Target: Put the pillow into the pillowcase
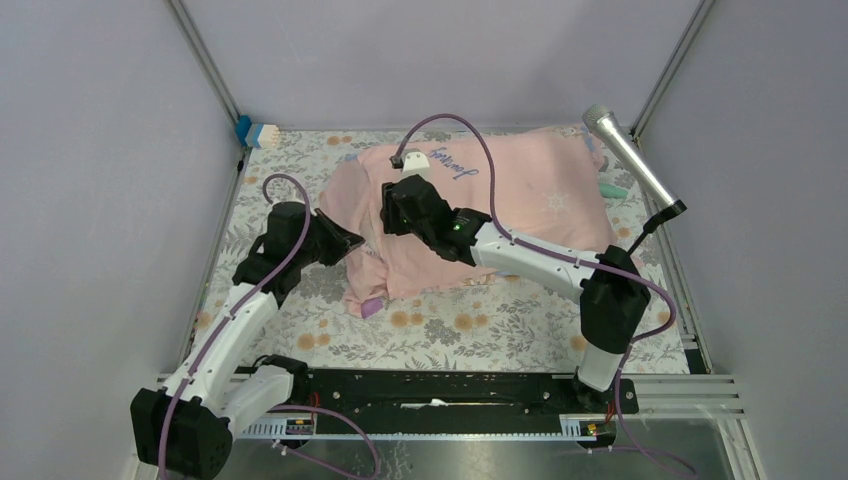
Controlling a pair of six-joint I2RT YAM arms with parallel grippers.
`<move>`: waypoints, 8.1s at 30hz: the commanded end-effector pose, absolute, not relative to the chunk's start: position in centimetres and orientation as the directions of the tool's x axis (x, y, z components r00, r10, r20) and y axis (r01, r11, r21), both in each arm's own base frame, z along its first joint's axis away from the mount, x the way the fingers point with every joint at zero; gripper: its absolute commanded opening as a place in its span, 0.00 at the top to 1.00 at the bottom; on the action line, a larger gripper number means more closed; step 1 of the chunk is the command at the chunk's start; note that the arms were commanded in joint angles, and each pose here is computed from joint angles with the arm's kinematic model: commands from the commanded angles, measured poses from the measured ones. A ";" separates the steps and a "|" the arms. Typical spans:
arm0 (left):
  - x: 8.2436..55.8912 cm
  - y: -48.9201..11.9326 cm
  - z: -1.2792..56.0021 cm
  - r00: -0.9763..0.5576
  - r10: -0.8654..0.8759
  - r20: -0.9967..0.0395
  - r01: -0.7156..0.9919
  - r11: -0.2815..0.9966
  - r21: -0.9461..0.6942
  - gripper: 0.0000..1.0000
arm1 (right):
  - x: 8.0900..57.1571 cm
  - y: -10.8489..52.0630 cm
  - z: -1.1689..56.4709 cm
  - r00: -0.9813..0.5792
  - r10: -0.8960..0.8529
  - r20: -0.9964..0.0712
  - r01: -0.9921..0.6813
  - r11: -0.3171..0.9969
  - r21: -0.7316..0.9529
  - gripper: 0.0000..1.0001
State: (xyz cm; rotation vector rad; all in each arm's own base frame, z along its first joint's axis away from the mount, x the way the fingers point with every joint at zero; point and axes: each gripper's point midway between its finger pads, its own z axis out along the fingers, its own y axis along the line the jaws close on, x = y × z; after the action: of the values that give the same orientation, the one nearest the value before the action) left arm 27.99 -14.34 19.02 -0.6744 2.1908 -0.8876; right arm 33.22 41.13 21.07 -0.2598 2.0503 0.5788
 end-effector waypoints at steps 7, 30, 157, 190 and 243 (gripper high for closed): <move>27.8 -11.9 18.8 -0.607 -0.649 -0.458 -0.182 0.675 -0.715 1.00 | 31.2 44.3 22.2 -0.431 -0.168 -0.886 -0.510 0.856 0.086 0.37; 29.0 -12.4 21.2 -0.616 -0.638 -0.461 -0.104 0.646 -0.756 1.00 | 35.1 42.2 22.1 -0.387 -0.317 -0.866 -0.308 0.930 -0.202 0.76; 37.9 -15.7 24.1 -0.555 -0.456 -0.696 0.052 0.816 -0.576 0.70 | 34.6 38.6 34.0 -0.482 0.307 -0.821 -0.461 0.708 0.535 1.00; 43.7 -21.0 22.1 -0.496 -0.831 -0.253 0.040 0.269 -0.962 1.00 | 27.7 44.1 39.3 -0.509 0.397 -0.764 -0.601 0.472 0.645 1.00; 37.3 -5.4 28.5 -0.367 -0.583 -0.725 -0.210 0.811 -0.546 0.33 | 31.8 47.6 29.6 -0.661 0.152 -0.735 -0.554 0.562 0.615 0.19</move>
State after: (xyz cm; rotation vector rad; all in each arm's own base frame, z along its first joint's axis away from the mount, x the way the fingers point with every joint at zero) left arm 34.85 -5.09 24.27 -0.7014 2.0134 -0.4151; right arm 33.74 49.10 20.56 -0.2694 2.1890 1.0688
